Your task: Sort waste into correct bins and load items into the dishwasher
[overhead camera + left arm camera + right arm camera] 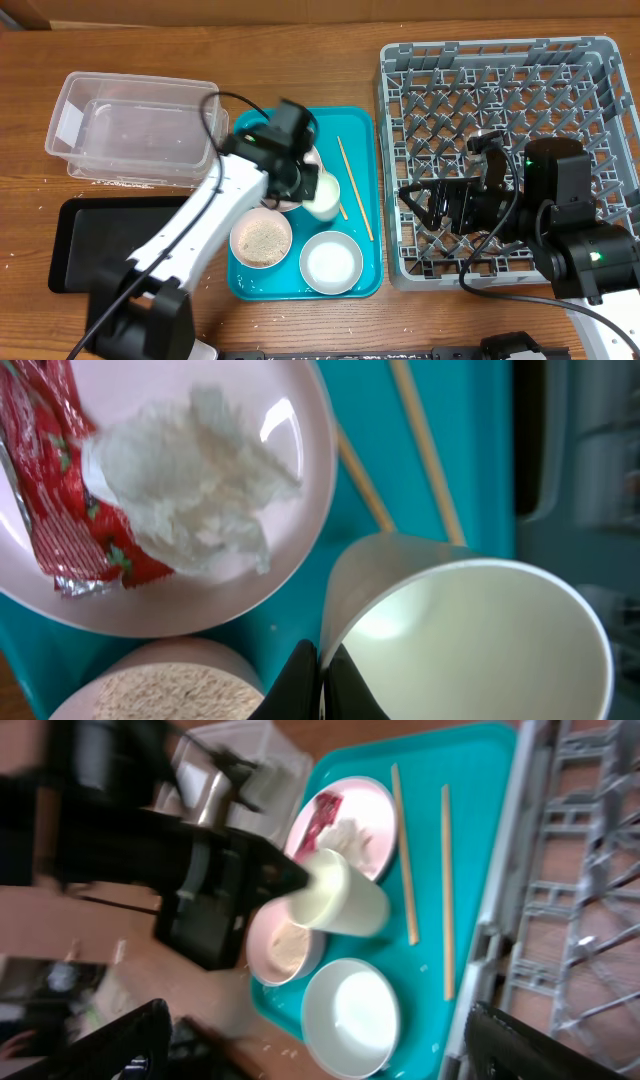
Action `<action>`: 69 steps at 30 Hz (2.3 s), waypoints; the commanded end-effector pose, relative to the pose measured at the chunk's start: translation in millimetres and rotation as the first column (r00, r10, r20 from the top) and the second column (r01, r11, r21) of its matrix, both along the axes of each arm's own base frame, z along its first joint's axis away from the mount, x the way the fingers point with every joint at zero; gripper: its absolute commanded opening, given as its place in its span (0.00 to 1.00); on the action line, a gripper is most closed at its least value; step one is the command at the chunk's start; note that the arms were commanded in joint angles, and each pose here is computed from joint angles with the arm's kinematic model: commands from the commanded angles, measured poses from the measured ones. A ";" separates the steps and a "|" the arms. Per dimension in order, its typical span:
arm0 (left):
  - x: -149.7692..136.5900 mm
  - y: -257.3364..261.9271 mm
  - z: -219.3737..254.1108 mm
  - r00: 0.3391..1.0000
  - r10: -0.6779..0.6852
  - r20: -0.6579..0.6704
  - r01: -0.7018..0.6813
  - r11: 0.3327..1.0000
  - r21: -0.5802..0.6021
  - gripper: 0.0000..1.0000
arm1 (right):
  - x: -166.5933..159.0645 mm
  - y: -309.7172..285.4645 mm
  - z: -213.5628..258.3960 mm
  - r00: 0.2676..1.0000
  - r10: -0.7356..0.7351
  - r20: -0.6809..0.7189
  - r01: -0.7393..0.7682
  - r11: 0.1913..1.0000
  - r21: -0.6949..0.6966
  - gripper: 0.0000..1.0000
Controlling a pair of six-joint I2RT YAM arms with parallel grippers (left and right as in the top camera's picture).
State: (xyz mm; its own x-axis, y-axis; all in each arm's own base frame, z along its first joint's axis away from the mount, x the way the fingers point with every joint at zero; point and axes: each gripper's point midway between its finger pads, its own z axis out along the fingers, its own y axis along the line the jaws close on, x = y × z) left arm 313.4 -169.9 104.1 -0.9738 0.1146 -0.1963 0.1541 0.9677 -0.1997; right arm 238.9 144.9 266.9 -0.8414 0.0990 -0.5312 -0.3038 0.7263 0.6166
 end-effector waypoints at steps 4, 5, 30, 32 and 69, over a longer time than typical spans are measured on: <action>6.0 -19.1 135.5 0.978 -0.139 0.153 0.207 0.710 -0.673 0.04 | 5.2 10.8 20.3 0.987 0.098 0.129 -0.100 0.995 0.008 0.93; 1.3 -21.0 153.0 0.968 -0.167 0.185 0.250 0.613 -0.750 0.04 | 3.1 17.7 24.0 0.978 0.146 0.148 -0.152 0.988 0.031 0.93; -22.5 -23.5 212.3 0.939 -0.228 0.258 0.313 0.256 -0.914 0.04 | -4.3 116.7 80.5 0.820 0.448 0.357 -0.551 0.787 0.277 0.66; -22.4 -23.6 211.8 0.939 -0.228 0.257 0.313 0.259 -0.914 0.15 | -2.2 115.6 80.6 0.823 0.441 0.359 -0.545 0.792 0.275 0.61; -14.1 -5.9 143.5 0.986 -0.154 0.067 0.150 0.625 -0.766 1.00 | -15.2 -144.4 -103.0 0.669 -0.636 -0.385 0.310 0.709 -0.633 0.61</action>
